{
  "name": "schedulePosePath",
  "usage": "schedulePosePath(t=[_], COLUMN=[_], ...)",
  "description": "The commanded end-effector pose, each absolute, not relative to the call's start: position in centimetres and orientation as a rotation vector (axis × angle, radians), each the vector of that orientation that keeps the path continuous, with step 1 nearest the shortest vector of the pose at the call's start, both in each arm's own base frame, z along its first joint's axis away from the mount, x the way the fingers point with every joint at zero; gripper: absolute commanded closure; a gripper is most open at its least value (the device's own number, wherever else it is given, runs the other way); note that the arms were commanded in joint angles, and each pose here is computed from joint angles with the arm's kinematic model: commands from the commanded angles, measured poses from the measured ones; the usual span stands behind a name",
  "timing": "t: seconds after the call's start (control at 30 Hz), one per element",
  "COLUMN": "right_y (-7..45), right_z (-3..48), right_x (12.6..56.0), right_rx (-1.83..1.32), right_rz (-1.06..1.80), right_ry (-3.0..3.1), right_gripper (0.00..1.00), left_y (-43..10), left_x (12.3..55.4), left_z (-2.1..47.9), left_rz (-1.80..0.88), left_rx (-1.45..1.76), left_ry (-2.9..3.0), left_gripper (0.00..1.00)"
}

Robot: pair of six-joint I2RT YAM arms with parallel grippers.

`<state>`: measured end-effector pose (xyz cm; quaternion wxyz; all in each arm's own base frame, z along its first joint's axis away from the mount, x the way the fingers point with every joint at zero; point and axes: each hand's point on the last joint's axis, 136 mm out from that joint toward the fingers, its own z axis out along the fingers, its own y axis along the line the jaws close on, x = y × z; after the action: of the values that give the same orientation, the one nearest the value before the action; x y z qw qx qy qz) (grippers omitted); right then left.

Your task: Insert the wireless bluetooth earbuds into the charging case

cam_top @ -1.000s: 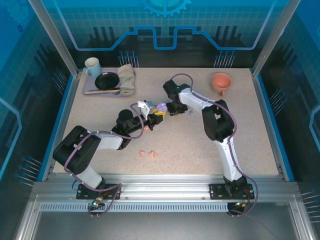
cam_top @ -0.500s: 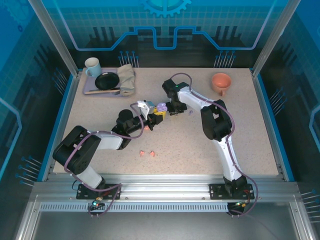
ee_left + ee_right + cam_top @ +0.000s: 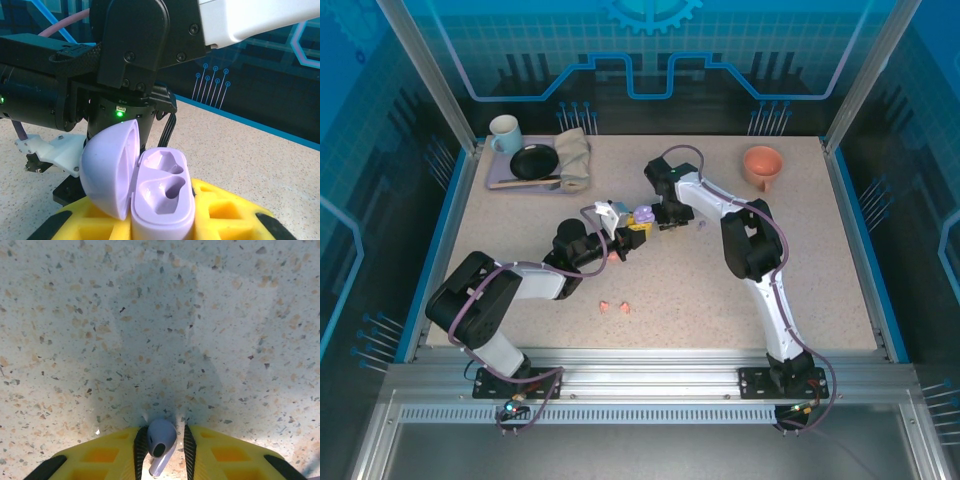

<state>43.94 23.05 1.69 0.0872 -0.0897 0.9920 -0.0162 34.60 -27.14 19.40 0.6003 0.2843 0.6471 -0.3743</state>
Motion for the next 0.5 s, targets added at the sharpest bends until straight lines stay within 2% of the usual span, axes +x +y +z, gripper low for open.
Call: schedulePosePath(t=[0.0, 0.47], right_y=[22.36, 22.82], right_z=[-0.38, -0.66], right_x=[44.98, 45.41], right_rx=[-0.217, -0.218], right_rz=[-0.080, -0.038], right_ry=[2.961, 2.963], right_gripper=[0.70, 0.75], left_y=[-27.35, -27.42], left_x=[34.78, 34.82], left_z=[20.81, 20.72], left_rz=[-0.889, -0.897], left_rx=[0.667, 0.668], left_ry=[1.464, 1.470], left_gripper=[1.00, 1.00])
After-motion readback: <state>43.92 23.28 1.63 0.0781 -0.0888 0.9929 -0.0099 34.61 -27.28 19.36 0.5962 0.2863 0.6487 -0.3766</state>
